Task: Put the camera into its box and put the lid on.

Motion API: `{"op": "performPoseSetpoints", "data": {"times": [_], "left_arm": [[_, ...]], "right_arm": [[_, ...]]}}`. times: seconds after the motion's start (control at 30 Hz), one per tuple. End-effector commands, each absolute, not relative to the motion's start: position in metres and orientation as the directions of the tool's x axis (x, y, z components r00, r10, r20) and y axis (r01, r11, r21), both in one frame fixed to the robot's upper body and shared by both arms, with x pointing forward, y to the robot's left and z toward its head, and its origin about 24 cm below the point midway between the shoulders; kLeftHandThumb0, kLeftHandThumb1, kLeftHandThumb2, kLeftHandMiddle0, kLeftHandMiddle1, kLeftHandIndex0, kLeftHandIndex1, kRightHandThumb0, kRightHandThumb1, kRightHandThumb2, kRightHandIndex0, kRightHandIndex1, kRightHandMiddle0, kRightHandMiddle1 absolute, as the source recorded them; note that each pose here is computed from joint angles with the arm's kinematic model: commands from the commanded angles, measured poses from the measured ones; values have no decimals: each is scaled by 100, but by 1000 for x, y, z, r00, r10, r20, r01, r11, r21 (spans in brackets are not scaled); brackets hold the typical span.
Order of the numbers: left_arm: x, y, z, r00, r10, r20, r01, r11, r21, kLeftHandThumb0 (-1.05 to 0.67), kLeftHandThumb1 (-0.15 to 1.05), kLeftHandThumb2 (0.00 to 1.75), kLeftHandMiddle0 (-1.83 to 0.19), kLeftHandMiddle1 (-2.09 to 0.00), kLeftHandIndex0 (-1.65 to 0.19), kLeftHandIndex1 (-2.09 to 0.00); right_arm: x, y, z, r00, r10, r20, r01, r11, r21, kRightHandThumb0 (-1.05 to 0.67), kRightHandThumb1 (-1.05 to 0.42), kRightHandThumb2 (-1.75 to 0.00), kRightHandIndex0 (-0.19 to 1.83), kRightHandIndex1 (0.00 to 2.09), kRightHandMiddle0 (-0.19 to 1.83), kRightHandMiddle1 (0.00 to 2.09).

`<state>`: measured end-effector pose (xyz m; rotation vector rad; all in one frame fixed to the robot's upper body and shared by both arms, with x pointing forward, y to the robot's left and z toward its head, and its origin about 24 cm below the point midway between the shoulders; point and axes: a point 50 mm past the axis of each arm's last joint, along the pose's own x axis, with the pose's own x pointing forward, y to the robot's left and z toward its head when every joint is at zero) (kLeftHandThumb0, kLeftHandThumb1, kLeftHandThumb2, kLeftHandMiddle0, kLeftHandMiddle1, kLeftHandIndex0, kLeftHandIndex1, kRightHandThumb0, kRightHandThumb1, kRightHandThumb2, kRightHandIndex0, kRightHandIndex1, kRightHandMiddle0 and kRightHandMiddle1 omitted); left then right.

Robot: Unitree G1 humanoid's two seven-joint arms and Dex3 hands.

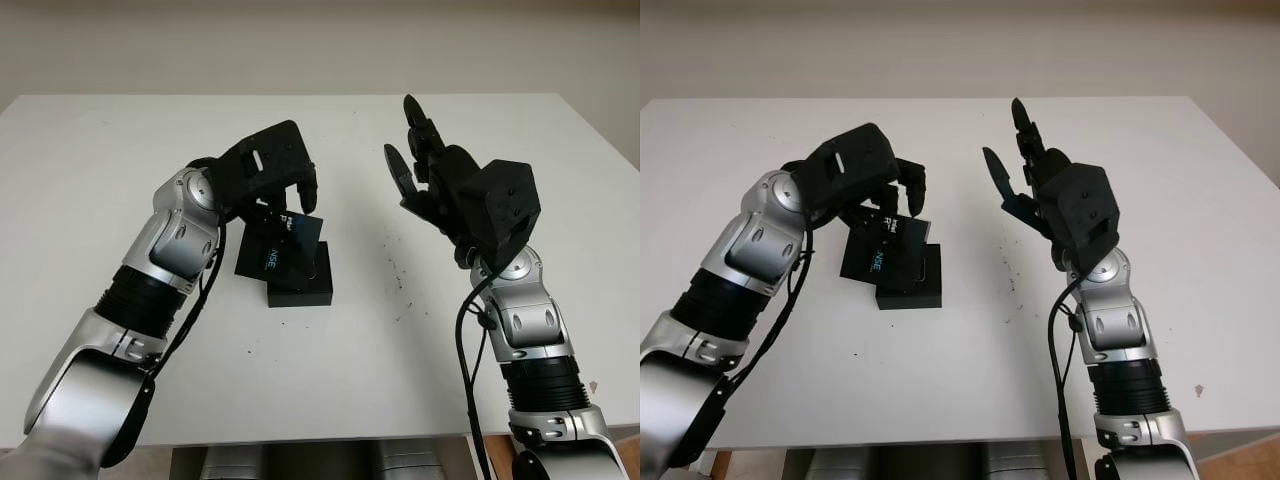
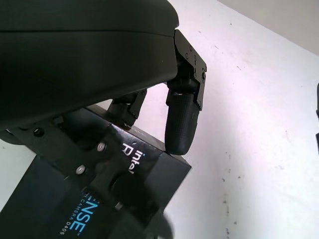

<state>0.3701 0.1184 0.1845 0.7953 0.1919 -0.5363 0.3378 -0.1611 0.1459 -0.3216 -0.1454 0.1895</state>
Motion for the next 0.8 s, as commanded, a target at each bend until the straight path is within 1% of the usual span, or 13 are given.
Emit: {"op": "performPoseSetpoints", "data": {"times": [0.0,0.03,0.1,0.17,0.27,0.37,0.43,0.63,0.7,0.73,0.77], "left_arm": [[371,114,187,844,-393,-365,537,614,579,-37,102,5,-52,-209,-31,-206],[372,115,188,843,-388,-373,537,641,548,-35,102,5,-43,-209,-27,-200],[373,117,189,835,-393,-385,546,679,491,-33,102,5,-36,-209,-24,-199],[375,118,191,839,-388,-382,538,695,477,-34,102,5,-38,-209,-25,-204],[377,121,192,851,-381,-360,521,695,495,-35,101,5,-44,-209,-31,-209],[378,123,190,859,-381,-341,509,700,501,-35,102,6,-41,-209,-36,-209],[378,122,190,862,-376,-339,504,699,507,-34,103,6,-40,-209,-36,-209],[378,121,187,876,-352,-330,482,681,552,-34,103,6,-40,-209,-33,-209],[377,121,186,886,-337,-319,464,658,593,-35,103,5,-42,-209,-36,-209],[377,121,185,895,-325,-305,445,636,630,-37,103,5,-39,-209,-35,-209],[376,121,186,909,-310,-280,415,599,684,-38,103,5,-28,-209,-34,-209]], "right_arm": [[335,-160,149,967,211,145,-154,932,-329,-75,-105,-59,-14,6,-10,7],[335,-160,148,967,209,147,-152,933,-326,-75,-105,-58,-13,7,-10,7],[335,-160,148,968,205,144,-152,937,-315,-74,-105,-57,-13,6,-10,6],[335,-159,147,968,204,147,-150,938,-314,-74,-105,-57,-13,7,-10,7],[335,-159,147,968,207,142,-156,939,-306,-74,-105,-56,-13,6,-11,6],[335,-159,147,968,203,145,-152,940,-305,-74,-105,-56,-13,6,-10,6],[335,-158,147,968,204,147,-152,940,-304,-73,-105,-56,-12,6,-10,6],[335,-158,147,966,211,149,-157,937,-311,-74,-105,-56,-12,6,-9,6],[335,-158,147,966,212,147,-159,938,-307,-74,-105,-56,-12,6,-9,6],[335,-158,147,966,212,147,-159,939,-305,-75,-105,-56,-12,6,-9,6],[335,-158,147,966,212,149,-157,937,-312,-74,-105,-55,-12,6,-9,6]]}}
